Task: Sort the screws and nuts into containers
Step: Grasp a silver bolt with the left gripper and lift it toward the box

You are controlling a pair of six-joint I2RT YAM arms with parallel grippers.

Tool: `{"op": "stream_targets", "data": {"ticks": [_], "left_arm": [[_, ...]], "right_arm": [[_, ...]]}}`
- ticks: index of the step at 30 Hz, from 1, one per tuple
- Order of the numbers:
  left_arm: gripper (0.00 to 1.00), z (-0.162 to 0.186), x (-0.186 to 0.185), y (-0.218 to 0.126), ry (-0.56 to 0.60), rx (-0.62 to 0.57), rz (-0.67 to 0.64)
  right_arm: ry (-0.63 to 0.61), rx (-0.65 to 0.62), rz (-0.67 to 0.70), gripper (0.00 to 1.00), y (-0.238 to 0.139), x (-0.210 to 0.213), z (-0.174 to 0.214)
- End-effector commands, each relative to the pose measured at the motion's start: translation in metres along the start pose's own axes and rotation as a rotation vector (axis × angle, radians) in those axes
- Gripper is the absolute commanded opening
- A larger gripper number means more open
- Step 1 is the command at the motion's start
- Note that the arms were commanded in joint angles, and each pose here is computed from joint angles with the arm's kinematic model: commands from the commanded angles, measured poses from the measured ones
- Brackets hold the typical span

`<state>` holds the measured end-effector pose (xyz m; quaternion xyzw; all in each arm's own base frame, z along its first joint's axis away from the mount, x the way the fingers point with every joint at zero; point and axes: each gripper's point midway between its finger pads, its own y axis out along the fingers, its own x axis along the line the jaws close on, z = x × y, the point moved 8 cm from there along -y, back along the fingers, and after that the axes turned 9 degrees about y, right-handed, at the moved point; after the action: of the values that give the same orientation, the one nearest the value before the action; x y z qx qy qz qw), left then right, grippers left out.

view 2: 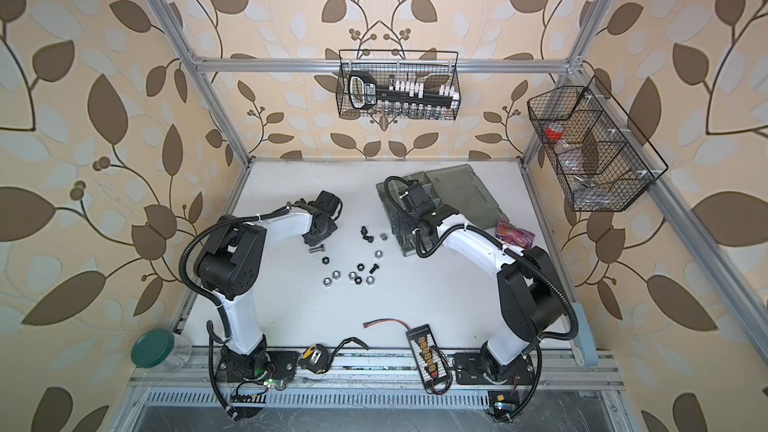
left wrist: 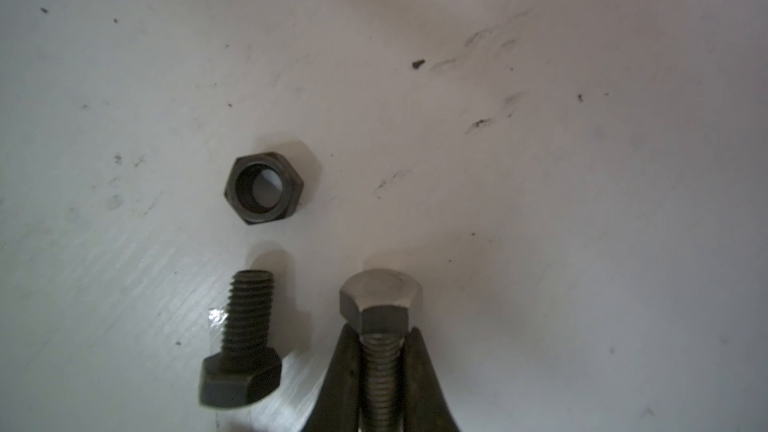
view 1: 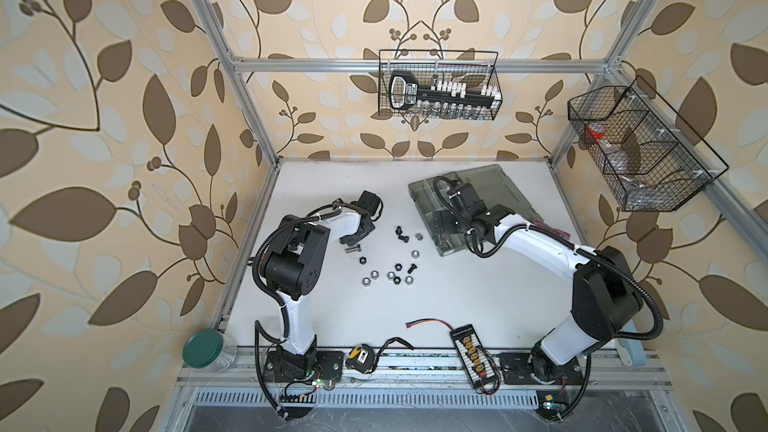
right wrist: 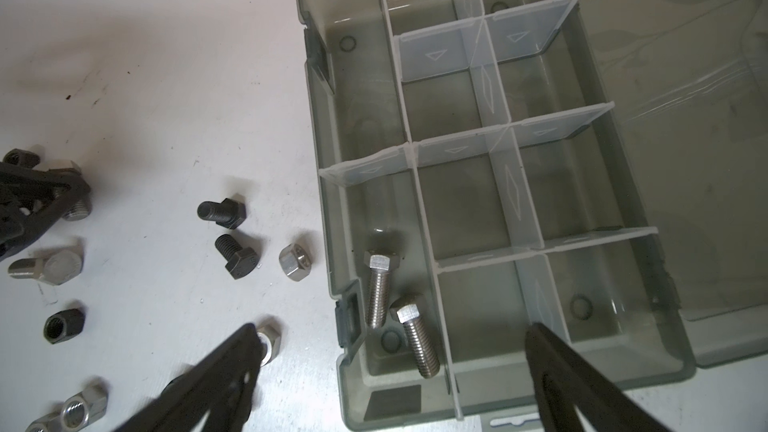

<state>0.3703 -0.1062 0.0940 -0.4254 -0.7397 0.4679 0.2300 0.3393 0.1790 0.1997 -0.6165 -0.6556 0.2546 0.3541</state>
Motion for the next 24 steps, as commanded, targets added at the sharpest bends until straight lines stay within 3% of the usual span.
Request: {"op": "stream_targets", "data": {"ticks": [1,7,14,24], "left_arm": [[0.06,-0.011,-0.01,-0.018,0.055,-0.013,0.075],[0.04,-0.012,-0.037,-0.057,0.146,0.008,0.233],[0.05,0.018,-0.084,-0.096,0.213,0.051,0.412],[0.05,0.058,-0.147,-0.124,0.341,0.1,0.569]], "right_arm": [[0.039,-0.049,0.048,1.0,-0.012,-0.01,-0.006],[0.115,-0.123,0.121,1.0,-0.025,-0.028,-0.012],[0.193,-0.193,0.19,1.0,-0.038,-0.049,-0.014],[0.24,-0.25,0.239,1.0,-0.053,-0.068,-0.007]]}}
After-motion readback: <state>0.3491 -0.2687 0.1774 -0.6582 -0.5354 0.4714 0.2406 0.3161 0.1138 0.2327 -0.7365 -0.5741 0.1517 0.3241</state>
